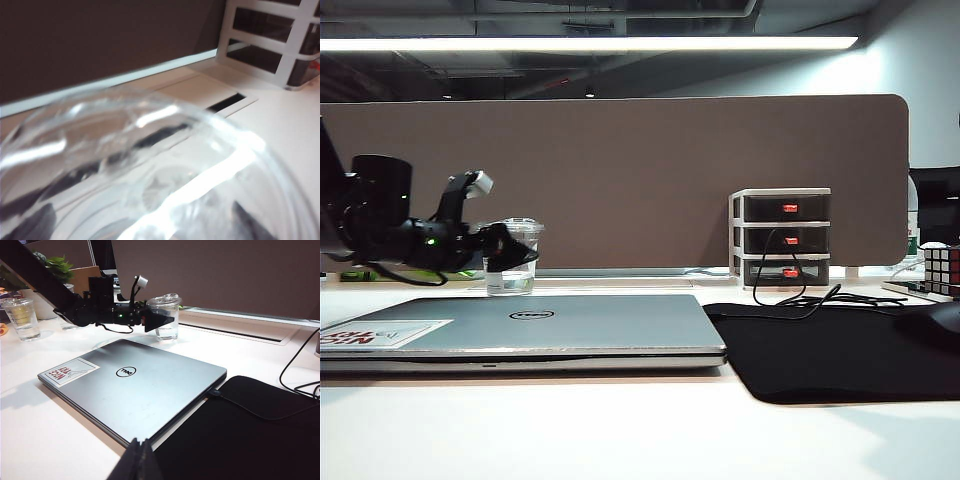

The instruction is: Pick up the coffee cup and place it on the right side of the laptop.

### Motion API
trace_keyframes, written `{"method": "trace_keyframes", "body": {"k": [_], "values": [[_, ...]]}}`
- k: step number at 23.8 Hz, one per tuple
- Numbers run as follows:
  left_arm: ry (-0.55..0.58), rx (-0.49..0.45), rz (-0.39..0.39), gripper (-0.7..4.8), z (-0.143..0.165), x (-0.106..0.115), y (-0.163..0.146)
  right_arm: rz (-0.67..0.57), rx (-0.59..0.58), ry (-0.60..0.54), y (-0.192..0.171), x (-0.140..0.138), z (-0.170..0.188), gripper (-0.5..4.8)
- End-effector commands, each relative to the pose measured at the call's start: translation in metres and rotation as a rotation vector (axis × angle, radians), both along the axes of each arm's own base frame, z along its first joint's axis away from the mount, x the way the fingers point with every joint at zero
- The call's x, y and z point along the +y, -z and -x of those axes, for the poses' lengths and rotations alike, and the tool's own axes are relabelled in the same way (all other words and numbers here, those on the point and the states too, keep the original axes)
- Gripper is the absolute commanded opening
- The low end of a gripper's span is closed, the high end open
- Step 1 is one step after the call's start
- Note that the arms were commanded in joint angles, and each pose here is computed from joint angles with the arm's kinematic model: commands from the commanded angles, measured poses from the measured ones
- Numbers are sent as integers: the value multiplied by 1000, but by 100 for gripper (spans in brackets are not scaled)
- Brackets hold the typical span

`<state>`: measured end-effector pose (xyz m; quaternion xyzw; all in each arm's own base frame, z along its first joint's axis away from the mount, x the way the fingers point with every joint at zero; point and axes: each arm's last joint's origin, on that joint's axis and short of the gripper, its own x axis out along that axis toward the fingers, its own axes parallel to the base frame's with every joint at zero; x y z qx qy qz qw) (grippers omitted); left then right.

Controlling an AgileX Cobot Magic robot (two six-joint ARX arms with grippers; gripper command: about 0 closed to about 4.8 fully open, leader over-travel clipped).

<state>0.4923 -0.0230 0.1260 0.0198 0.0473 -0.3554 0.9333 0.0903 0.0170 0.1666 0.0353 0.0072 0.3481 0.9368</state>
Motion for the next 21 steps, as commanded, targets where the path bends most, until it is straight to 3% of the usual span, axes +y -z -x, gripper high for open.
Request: {"method": "trace_keyframes", "body": {"k": [1, 14, 18, 21], "values": [[-3, -17, 0, 479, -5, -10, -4, 3, -8, -5, 1, 0, 0, -1], [-37, -12, -12, 479, -5, -12, 3, 3, -8, -5, 1, 0, 0, -1], [-35, -32, -11, 392, -6, -12, 1, 3, -8, -5, 1, 0, 0, -1], [-31, -47, -9, 388, -6, -12, -1, 3, -8, -5, 1, 0, 0, -1]]}}
